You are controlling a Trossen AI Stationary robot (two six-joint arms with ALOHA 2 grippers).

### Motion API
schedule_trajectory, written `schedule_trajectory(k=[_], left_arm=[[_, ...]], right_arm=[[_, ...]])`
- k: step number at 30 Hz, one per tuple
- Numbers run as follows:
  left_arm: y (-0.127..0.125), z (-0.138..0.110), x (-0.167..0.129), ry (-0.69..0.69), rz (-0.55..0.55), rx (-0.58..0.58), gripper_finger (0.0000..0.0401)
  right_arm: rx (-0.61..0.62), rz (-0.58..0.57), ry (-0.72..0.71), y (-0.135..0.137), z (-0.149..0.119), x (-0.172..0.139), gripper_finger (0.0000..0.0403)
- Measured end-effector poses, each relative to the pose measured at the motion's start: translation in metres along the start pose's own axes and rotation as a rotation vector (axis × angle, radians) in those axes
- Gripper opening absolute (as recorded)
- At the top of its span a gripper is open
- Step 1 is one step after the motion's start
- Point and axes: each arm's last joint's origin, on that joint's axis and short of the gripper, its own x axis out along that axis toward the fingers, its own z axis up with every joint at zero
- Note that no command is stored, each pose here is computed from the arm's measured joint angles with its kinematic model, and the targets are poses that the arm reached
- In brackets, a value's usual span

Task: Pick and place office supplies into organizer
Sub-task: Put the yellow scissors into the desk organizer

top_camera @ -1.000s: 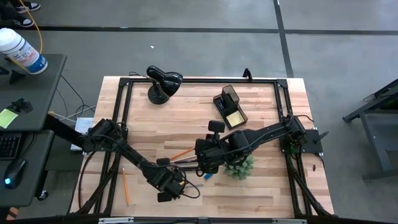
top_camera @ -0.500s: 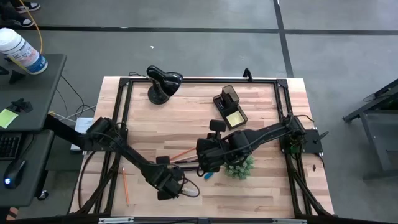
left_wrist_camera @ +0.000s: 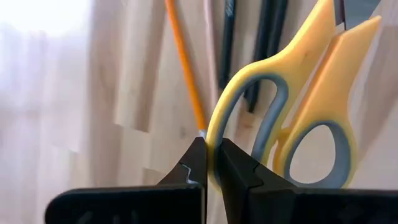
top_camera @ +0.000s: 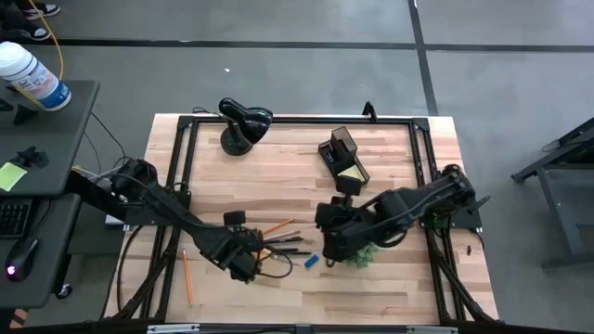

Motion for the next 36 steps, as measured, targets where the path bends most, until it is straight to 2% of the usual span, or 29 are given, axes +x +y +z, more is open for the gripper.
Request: schedule_trajectory(k=[6, 10, 16, 19, 26, 31, 36], left_arm=[[0.038, 0.023, -0.008, -0.095, 0.065, 0.019, 0.0002], [0.063, 0.050, -0.012, -0.157, 0.088, 0.089, 0.0001], [0.103, 0.085, -0.018, -0.239, 0.127, 0.162, 0.0001], [0.120, 0.097, -0.023, -0.262, 0.148, 0.200, 0.0001], [0.147, 0.109, -0.029, -0.272, 0.141, 0.301, 0.0000], [0.167, 0.115, -0.024, -0.275, 0.099, 0.297, 0.0000], [0.186, 0.124, -0.021, -0.350, 0.038, 0.259, 0.0000]], right_arm=[[-0.005, 0.045, -0.033, 0.001, -0.006, -0.020, 0.0083], [-0.011, 0.055, -0.037, 0.004, -0.008, -0.023, 0.0083], [0.088, 0.065, -0.017, 0.004, -0.009, -0.023, 0.0083], [0.157, 0.021, 0.005, 0.003, -0.014, -0.024, 0.0083], [0.265, -0.020, -0.073, 0.004, -0.020, -0.041, 0.0083], [0.333, -0.010, -0.122, 0.003, -0.025, -0.056, 0.0083], [0.351, -0.004, -0.158, 0.002, -0.029, -0.066, 0.0083]])
